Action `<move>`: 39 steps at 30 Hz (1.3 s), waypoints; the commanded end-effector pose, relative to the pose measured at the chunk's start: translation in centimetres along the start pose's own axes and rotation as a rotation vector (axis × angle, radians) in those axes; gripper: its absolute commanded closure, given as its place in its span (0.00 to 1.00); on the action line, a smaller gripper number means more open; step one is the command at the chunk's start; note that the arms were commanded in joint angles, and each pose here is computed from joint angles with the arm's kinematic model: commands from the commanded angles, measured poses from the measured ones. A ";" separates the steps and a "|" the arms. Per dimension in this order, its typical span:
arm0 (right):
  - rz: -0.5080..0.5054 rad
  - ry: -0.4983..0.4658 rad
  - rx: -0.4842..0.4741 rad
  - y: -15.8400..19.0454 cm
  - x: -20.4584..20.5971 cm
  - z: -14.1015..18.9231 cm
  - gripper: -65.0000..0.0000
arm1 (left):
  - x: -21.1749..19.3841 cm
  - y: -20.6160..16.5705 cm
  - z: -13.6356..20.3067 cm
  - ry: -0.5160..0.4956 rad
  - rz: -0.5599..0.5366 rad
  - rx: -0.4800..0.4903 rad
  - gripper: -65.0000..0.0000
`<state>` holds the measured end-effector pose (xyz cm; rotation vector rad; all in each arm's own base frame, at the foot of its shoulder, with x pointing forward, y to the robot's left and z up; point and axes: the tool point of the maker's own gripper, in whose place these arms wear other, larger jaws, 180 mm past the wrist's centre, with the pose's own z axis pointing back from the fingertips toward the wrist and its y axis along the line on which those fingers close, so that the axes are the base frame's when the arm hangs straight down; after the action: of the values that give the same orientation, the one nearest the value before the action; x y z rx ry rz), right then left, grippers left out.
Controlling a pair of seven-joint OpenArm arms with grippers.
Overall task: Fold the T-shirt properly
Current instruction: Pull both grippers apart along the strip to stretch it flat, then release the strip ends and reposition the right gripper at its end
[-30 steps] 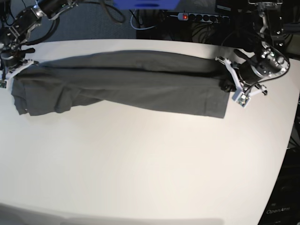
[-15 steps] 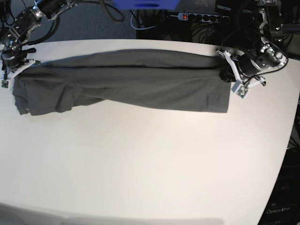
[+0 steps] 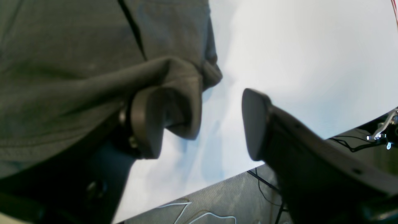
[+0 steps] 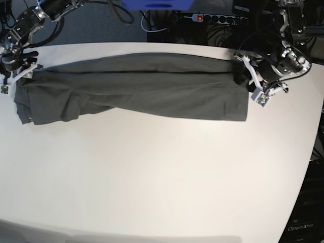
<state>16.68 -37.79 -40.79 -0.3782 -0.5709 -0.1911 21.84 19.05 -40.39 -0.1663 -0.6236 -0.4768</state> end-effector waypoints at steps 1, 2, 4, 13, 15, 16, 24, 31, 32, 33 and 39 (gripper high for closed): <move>0.007 -0.038 -0.029 -1.2 1.3 0.3 0.33 | 1.2 0.5 0.5 -0.034 -0.018 0.014 0.53; 0.009 -0.038 -0.034 -1.4 1.3 0.4 0.31 | 1.2 0.6 0.6 -0.034 -0.018 0.016 0.50; -0.006 -0.035 -0.049 -2.1 1.1 0.6 0.24 | 1.2 0.6 0.6 -0.035 -0.019 0.016 0.47; -0.057 -0.045 -0.134 -5.8 1.0 1.4 0.16 | 1.4 0.5 0.5 -0.042 -0.016 0.015 0.46; -0.045 -0.055 -0.153 -6.8 1.6 1.7 0.16 | 1.4 0.5 0.5 -0.042 -0.016 0.015 0.46; -0.043 -0.060 -0.159 -7.0 1.8 1.8 0.16 | 1.4 0.5 0.5 -0.042 -0.016 0.015 0.46; -0.101 -0.071 -0.211 -8.8 1.5 2.6 0.16 | 1.1 0.7 0.5 -0.034 -0.011 0.018 0.46; -0.072 -0.026 -0.196 -8.4 -0.3 2.6 0.16 | 1.1 0.8 0.5 -0.034 -0.010 0.020 0.46; -0.061 -0.024 -0.190 -8.2 -0.3 2.5 0.16 | 1.1 0.8 0.5 -0.034 -0.010 0.020 0.46; -0.052 -0.014 -0.188 -8.1 -0.6 2.5 0.16 | 1.1 0.8 0.5 -0.034 -0.010 0.020 0.46; -0.040 0.028 -0.171 -7.3 -2.6 2.7 0.16 | 1.2 0.7 0.5 -0.037 -0.013 0.016 0.46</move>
<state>10.92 -42.27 -39.25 -0.4921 -0.5083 -0.2881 22.05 19.16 -40.16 -0.1617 -0.6320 -0.4745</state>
